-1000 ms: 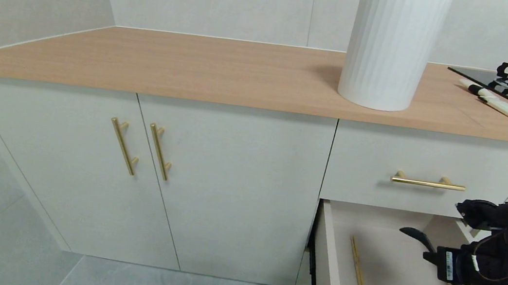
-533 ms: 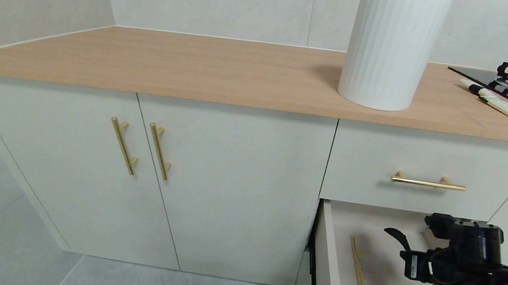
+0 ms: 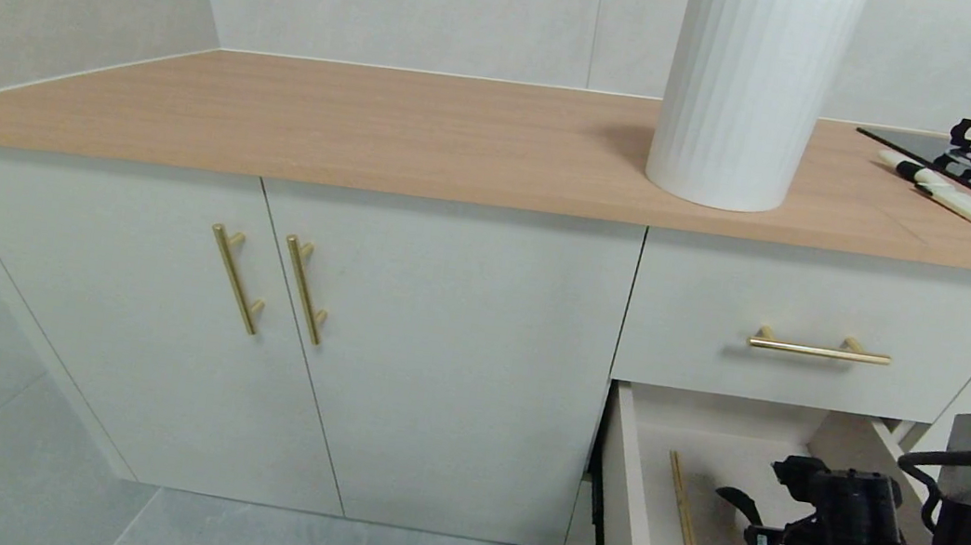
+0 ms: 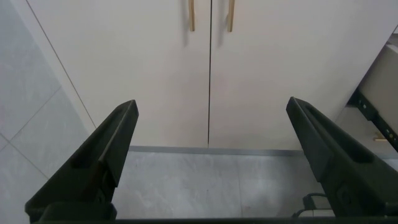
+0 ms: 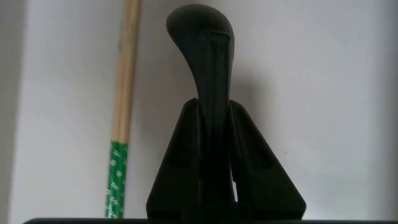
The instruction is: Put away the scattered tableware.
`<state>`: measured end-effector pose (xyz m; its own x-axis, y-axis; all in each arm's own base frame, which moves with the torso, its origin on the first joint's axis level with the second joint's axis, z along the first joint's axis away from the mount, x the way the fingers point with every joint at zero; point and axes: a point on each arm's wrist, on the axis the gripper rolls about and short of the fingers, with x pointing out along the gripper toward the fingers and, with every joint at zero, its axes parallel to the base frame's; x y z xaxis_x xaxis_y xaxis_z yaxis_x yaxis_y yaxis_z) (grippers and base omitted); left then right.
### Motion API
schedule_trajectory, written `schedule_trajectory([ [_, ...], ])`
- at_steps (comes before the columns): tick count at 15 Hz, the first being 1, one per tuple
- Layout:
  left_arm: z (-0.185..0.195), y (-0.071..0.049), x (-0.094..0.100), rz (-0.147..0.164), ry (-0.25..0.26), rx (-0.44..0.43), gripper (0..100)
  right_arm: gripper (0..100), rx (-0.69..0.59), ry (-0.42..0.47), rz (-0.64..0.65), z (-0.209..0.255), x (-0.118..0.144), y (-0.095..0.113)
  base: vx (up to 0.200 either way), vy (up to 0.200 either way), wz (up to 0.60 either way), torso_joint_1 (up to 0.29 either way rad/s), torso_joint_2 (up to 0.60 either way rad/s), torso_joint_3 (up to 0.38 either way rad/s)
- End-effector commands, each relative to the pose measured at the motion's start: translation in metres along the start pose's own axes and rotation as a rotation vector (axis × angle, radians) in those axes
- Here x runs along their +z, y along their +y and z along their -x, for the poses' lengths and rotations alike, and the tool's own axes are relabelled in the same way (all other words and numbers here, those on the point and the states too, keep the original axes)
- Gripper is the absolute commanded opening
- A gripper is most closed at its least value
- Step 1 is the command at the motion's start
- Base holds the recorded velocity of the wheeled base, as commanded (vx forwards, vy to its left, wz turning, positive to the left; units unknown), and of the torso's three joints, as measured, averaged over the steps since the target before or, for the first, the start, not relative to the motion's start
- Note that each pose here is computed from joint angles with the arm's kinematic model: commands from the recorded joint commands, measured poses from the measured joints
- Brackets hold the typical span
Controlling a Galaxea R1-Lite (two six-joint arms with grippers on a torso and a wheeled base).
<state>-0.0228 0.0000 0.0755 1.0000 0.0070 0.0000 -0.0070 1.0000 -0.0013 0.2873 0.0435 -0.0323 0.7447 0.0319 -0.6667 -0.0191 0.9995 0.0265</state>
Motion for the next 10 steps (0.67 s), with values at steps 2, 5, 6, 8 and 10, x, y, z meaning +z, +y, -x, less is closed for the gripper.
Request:
schedule_trajectory([
  [2, 0.0, 0.0, 0.0, 0.0, 0.0, 0.001, 100, 0, -0.022, 0.011, 0.005, -0.011, -0.01, 0.001, 0.0, 0.0, 0.0, 0.0, 0.0, 0.0],
  [5, 0.0, 0.0, 0.0, 0.0, 0.0, 0.001, 100, 0, -0.033, -0.03, 0.003, -0.019, -0.012, 0.001, 0.0, 0.0, 0.0, 0.0, 0.0, 0.0],
  [6, 0.0, 0.0, 0.0, 0.0, -0.002, 0.001, 100, 0, -0.044, -0.031, 0.003, -0.02, -0.013, 0.0, 0.0, 0.0, 0.0, 0.0, 0.0, 0.0],
  [8, 0.0, 0.0, 0.0, 0.0, -0.002, 0.001, 100, 0, -0.05, -0.033, 0.001, -0.023, -0.012, 0.001, 0.0, 0.0, 0.0, 0.0, 0.0, 0.0],
  [10, 0.0, 0.0, 0.0, 0.0, 0.0, 0.001, 100, 0, -0.078, -0.038, 0.0, -0.03, -0.013, 0.0, 0.0, 0.0, 0.0, 0.0, 0.0, 0.0],
])
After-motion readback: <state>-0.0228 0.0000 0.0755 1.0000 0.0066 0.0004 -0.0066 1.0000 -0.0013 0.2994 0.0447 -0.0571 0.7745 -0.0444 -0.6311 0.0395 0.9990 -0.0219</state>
